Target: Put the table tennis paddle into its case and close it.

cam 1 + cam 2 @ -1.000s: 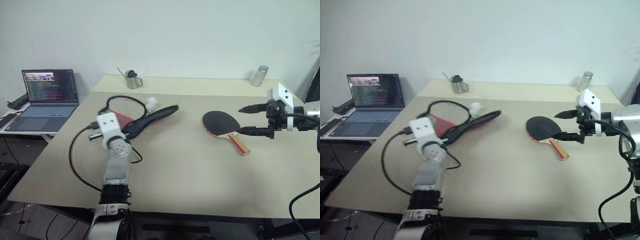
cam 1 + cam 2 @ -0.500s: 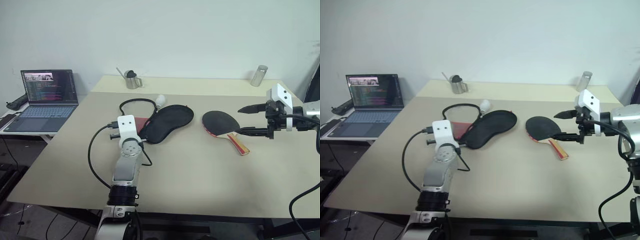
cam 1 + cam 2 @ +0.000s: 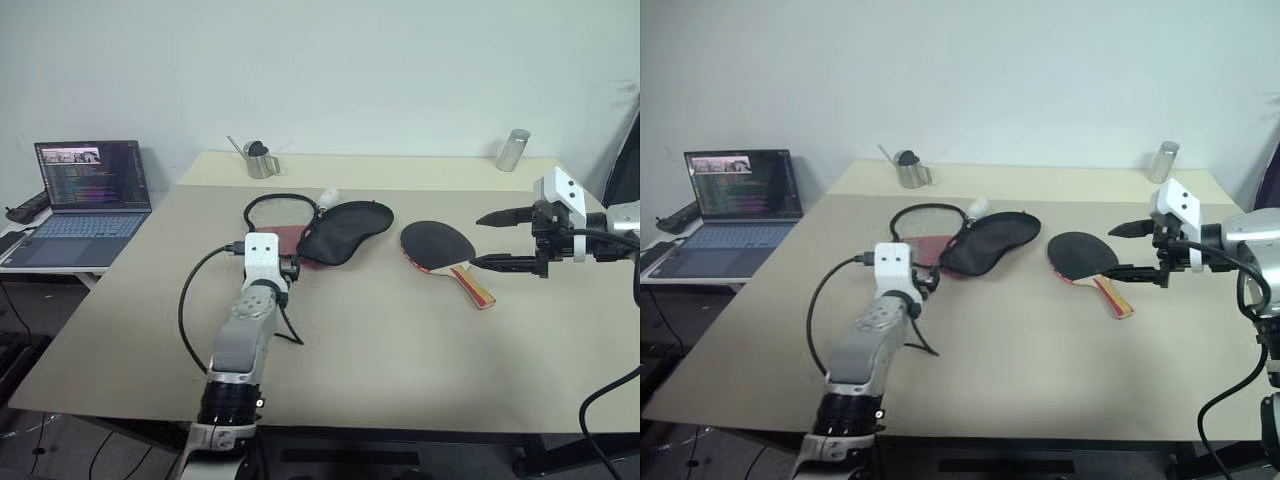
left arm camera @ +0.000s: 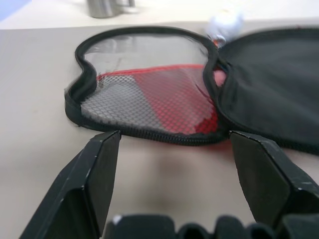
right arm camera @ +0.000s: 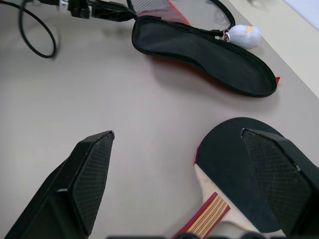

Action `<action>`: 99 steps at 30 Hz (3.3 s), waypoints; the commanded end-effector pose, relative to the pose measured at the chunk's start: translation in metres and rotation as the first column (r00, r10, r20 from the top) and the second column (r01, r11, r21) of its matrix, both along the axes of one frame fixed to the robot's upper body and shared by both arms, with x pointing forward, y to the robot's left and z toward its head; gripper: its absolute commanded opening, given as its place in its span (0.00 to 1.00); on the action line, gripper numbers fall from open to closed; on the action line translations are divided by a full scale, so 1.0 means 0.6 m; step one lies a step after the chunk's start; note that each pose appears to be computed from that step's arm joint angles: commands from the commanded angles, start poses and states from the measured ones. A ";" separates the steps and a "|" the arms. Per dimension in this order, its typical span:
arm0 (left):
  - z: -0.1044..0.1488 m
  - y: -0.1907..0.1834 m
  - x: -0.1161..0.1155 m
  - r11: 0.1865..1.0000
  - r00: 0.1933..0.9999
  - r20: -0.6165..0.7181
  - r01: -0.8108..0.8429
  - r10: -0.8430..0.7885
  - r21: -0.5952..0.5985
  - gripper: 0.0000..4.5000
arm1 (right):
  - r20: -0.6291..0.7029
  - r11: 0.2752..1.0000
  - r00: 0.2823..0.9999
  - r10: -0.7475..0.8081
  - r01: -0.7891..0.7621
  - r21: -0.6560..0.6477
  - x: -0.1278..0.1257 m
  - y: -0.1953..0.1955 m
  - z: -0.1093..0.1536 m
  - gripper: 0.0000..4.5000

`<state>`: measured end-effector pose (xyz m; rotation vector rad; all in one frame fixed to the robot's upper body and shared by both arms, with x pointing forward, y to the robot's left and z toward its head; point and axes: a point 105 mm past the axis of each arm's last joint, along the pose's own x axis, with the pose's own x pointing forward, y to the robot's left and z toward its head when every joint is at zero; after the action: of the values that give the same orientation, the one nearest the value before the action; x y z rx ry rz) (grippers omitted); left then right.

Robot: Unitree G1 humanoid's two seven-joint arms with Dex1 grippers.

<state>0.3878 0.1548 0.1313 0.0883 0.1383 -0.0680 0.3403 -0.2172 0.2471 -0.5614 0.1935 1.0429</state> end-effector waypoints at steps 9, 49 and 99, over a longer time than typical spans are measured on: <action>0.027 0.099 -0.032 0.996 0.995 -0.063 0.083 -0.082 0.011 0.85 | 0.070 1.000 0.998 0.000 0.001 -0.006 0.005 -0.004 0.028 1.00; 0.002 0.068 0.059 0.997 0.993 -0.121 -0.002 0.010 0.071 0.01 | 0.081 1.000 0.997 0.017 -0.016 -0.006 0.007 0.005 0.033 1.00; 0.049 -0.088 0.032 0.983 0.978 0.128 -0.175 0.167 0.057 0.01 | 0.079 0.999 0.997 0.002 0.001 -0.038 -0.010 -0.008 0.047 1.00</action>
<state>0.4054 0.1225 0.1530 0.1685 0.0504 0.1890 0.3391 -0.2203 0.2591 -0.6069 0.1943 1.0377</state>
